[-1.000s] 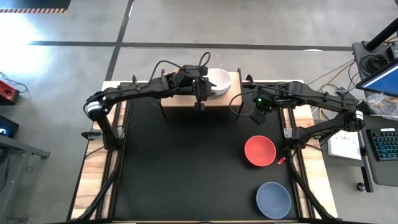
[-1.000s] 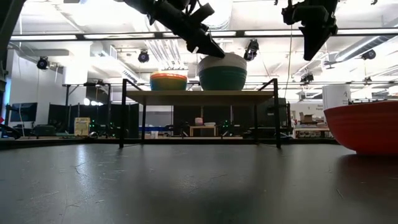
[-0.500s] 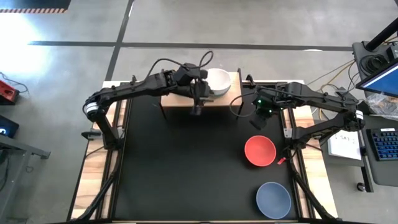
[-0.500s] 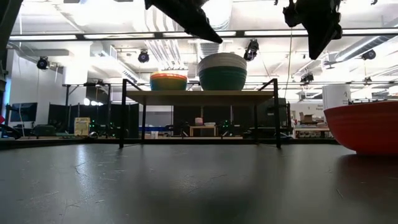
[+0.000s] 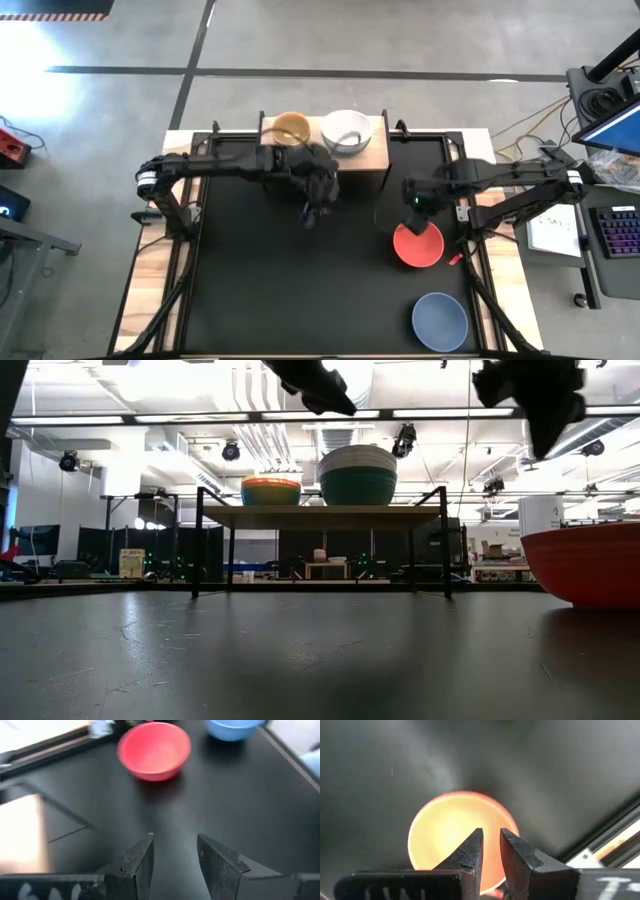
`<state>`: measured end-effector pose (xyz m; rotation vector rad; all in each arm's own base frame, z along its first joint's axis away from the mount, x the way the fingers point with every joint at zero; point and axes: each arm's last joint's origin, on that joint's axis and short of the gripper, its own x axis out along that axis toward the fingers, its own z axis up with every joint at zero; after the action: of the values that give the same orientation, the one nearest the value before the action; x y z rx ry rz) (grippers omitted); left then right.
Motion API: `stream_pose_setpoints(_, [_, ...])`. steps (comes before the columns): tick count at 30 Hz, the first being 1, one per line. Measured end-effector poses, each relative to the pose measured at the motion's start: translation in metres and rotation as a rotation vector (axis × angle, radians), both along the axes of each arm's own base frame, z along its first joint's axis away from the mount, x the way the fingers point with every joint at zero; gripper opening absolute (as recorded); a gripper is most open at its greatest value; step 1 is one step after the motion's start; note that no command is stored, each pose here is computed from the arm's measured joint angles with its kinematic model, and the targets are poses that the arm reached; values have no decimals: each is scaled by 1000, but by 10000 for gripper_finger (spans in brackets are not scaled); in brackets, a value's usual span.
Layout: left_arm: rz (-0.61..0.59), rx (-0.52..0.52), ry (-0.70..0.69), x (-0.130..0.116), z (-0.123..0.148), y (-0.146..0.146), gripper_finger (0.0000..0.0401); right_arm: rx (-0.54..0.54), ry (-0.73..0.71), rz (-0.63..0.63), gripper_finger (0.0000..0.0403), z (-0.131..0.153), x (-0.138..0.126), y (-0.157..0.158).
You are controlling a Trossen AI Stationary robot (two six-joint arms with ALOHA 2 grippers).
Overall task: Place and stack bowls onto a shelf
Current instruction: Stack the large orange bowl on top of the large white bowl on the shelf
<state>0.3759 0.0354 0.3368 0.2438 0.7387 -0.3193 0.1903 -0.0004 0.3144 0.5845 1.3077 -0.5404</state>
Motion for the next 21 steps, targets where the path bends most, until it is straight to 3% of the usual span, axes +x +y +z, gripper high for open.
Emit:
stream_pose_setpoints(6, [-80,-48,57,1,-16,-48,132,90,8,36,54,-27,2,34])
stream_pose_setpoints(10, [-28,-124,101,0,-25,-54,132,164,-33,54,54,-41,5,53])
stream_pose_setpoints(15, [-66,-195,93,1,-35,-72,132,206,-46,-23,54,-58,5,65])
stream_pose_setpoints(21, [-82,-195,93,0,-35,-89,132,233,-82,-20,54,-67,5,76])
